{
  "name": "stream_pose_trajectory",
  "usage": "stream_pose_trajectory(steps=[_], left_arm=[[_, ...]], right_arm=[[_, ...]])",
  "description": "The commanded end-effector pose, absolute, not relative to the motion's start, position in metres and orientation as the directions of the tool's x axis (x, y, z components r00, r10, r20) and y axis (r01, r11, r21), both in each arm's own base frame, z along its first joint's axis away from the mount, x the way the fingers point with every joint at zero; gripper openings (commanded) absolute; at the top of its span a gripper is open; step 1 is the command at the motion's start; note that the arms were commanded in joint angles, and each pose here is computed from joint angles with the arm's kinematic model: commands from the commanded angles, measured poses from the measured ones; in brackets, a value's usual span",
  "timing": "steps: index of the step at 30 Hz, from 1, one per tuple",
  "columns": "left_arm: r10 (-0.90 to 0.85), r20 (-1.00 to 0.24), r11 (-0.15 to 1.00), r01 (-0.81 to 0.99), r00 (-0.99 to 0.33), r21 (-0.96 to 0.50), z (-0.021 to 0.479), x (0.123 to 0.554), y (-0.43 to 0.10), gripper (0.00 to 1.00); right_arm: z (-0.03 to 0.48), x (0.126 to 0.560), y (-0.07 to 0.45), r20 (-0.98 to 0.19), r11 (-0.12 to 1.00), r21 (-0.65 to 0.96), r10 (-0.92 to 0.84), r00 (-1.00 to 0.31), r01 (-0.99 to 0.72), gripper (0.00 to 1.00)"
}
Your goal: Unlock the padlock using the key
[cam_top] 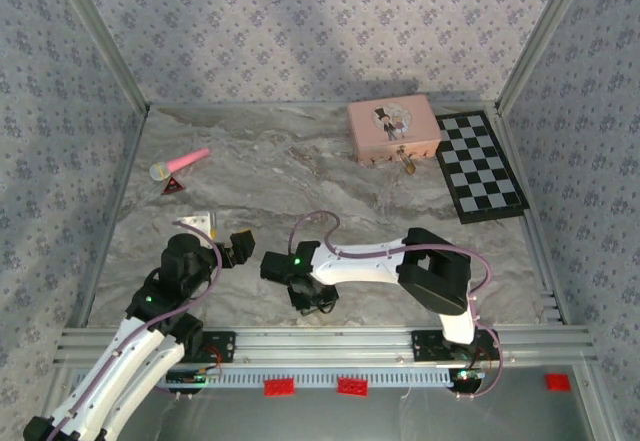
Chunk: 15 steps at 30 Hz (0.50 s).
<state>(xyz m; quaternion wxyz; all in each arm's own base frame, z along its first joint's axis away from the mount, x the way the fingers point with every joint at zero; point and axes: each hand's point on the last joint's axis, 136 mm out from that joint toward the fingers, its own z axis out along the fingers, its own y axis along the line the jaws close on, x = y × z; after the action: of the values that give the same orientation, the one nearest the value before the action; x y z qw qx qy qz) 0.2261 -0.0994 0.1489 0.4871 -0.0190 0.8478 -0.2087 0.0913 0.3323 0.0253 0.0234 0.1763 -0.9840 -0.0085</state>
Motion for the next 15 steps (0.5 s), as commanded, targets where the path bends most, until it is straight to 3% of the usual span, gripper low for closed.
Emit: stream_pose_trajectory(steps=[1, 6, 15], left_arm=[[-0.247, -0.822, 0.909, 0.170, -0.514, -0.379, 0.1527, 0.2285, -0.1001, 1.00], [-0.247, -0.822, 0.909, 0.171, -0.513, -0.380, 0.1528, 0.2290, -0.1005, 1.00], [-0.246, -0.821, 0.909, 0.171, -0.515, -0.380, 0.1518, 0.2297, -0.1011, 1.00]], right_arm=[[0.0218, 0.0890, 0.3263, 0.068, 0.932, -0.017, -0.360, -0.931, -0.361, 0.26], [0.0218, 0.0899, 0.3227, 0.067, 0.932, -0.033, -0.359, -0.931, -0.361, 0.32], [0.0253, 0.0920, 0.3239, 0.049, 0.928, -0.040, -0.368, -0.929, -0.370, 0.31]])
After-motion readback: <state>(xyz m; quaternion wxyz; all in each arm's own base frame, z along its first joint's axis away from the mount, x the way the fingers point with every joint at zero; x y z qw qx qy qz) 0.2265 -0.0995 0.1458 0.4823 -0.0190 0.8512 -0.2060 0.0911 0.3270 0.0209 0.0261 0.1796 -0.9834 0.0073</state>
